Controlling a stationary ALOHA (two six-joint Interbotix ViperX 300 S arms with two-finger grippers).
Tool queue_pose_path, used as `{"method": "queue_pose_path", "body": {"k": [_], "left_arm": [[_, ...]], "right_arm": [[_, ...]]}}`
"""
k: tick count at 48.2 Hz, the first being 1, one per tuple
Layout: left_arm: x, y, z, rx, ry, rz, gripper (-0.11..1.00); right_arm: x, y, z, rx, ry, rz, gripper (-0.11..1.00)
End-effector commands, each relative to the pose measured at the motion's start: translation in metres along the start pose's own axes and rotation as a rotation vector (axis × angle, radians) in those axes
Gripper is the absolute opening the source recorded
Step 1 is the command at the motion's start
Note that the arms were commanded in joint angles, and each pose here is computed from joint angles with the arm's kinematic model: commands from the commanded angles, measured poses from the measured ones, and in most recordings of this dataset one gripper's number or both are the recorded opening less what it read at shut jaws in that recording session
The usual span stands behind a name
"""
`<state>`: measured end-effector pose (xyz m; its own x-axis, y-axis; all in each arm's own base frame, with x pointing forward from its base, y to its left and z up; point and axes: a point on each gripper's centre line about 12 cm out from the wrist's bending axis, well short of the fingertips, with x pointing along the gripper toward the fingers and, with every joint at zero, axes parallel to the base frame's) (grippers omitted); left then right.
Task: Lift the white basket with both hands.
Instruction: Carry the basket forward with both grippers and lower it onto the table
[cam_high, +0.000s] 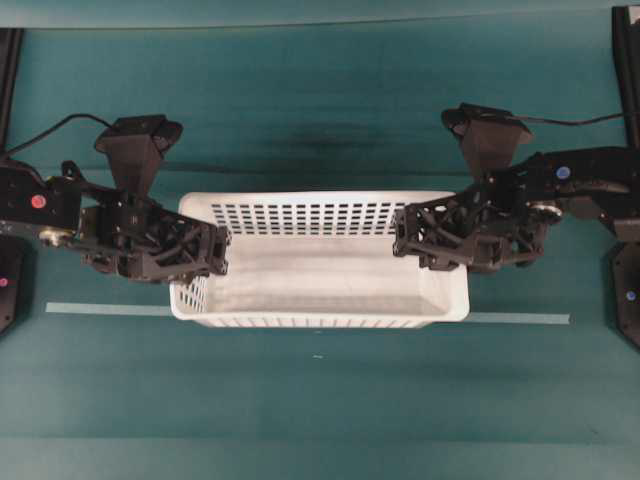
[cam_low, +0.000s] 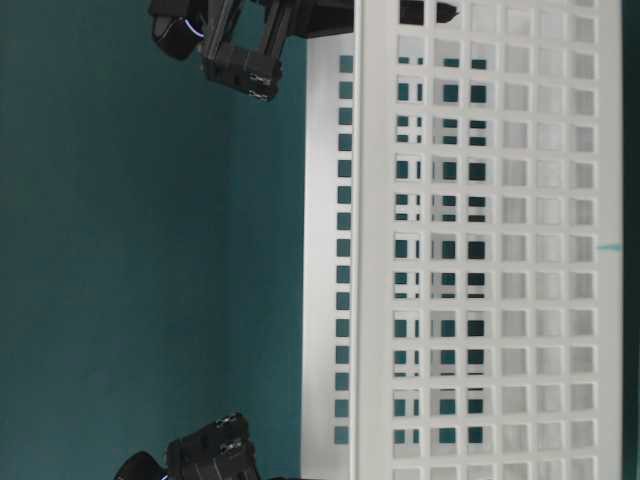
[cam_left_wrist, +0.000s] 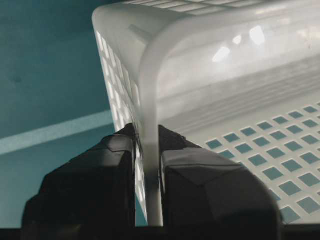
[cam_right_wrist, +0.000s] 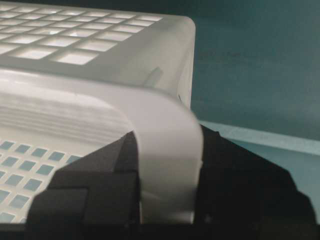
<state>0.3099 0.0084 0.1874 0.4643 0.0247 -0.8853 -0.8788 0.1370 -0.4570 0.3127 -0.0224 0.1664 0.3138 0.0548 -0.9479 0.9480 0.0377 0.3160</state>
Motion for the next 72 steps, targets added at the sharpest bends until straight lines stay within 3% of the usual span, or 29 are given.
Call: {"method": "queue_pose_path", "body": {"k": [1, 26, 48, 63, 72], "left_arm": [[-0.008, -0.007, -0.004, 0.024, 0.001, -0.035, 0.05], [0.009, -0.012, -0.031, 0.037, 0.045, 0.003, 0.05], [0.011, -0.010, -0.030, 0.040, 0.043, 0.013, 0.05], [0.027, 0.004, -0.029, 0.040, 0.040, 0.044, 0.04], [0.028, 0.010, -0.026, 0.064, 0.036, 0.040, 0.03]], "right_arm": [[0.004, -0.003, -0.009, -0.040, 0.007, -0.019, 0.18], [0.017, -0.004, -0.030, -0.044, 0.011, -0.010, 0.18], [0.023, -0.005, -0.034, -0.052, 0.016, -0.026, 0.18], [0.032, -0.009, -0.036, -0.051, 0.022, -0.058, 0.18], [0.034, -0.009, -0.037, -0.040, 0.022, -0.061, 0.18]]}}
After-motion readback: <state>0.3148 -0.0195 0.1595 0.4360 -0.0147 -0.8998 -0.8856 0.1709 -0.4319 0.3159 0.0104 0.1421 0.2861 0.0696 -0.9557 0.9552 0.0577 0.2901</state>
